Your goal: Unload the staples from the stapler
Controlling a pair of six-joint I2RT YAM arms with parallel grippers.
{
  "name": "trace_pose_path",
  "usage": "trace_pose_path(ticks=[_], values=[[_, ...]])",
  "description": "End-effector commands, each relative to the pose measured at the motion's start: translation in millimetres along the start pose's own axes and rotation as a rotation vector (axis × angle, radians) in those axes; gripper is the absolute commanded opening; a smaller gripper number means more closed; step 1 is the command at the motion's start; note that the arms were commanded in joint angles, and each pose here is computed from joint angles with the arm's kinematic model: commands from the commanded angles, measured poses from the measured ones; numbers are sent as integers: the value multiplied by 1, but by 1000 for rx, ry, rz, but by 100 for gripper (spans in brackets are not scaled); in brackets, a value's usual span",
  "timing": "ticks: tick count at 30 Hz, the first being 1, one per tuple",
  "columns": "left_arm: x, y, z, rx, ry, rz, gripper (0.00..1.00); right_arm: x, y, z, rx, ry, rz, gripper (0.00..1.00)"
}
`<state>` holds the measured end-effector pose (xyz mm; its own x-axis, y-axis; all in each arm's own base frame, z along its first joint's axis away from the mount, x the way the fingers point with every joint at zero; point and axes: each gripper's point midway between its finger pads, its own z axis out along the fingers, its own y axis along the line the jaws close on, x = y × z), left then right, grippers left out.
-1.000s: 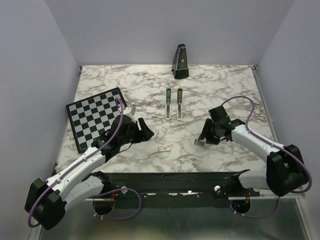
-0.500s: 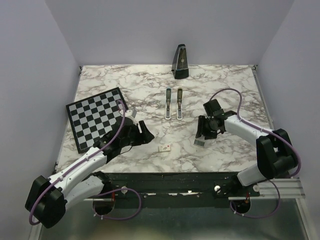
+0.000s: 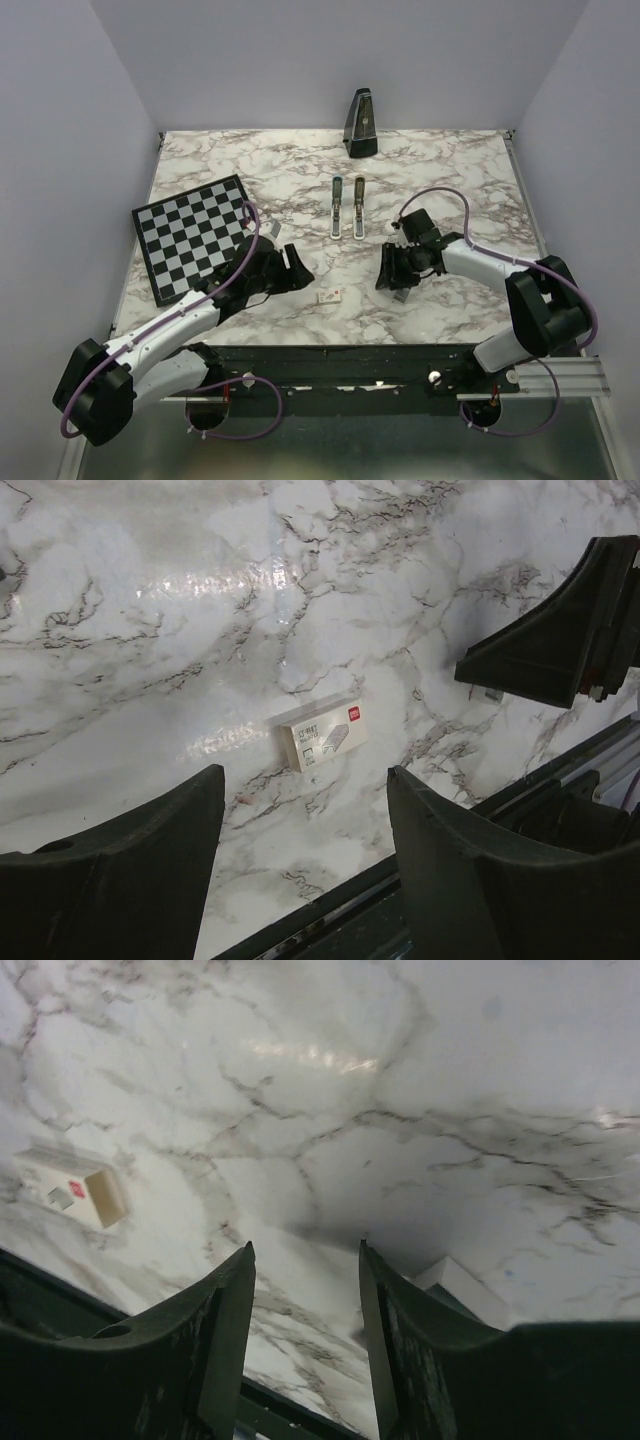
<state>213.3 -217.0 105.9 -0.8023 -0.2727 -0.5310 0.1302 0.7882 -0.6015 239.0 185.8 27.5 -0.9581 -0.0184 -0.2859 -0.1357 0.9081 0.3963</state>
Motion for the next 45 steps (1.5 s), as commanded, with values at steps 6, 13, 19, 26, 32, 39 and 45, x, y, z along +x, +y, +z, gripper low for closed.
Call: trace_pose_path(ticks=[6,13,19,26,32,39,45], values=[[12,-14,11,38,33,-16,72,5,14,-15,-44,-38,17,55],[26,-19,15,48,53,-12,71,-1,-27,-41,225,-61,61,59],[25,-19,14,48,41,-6,71,13,-41,-42,257,-67,109,60],[23,-19,11,41,34,7,71,25,-40,-33,217,-42,105,63],[21,-19,10,43,25,9,71,38,-31,-29,136,-34,125,66],[21,-20,13,43,26,7,71,44,-8,-21,-16,-54,144,67],[22,-19,15,39,30,6,71,23,10,-15,-57,-73,99,66]])
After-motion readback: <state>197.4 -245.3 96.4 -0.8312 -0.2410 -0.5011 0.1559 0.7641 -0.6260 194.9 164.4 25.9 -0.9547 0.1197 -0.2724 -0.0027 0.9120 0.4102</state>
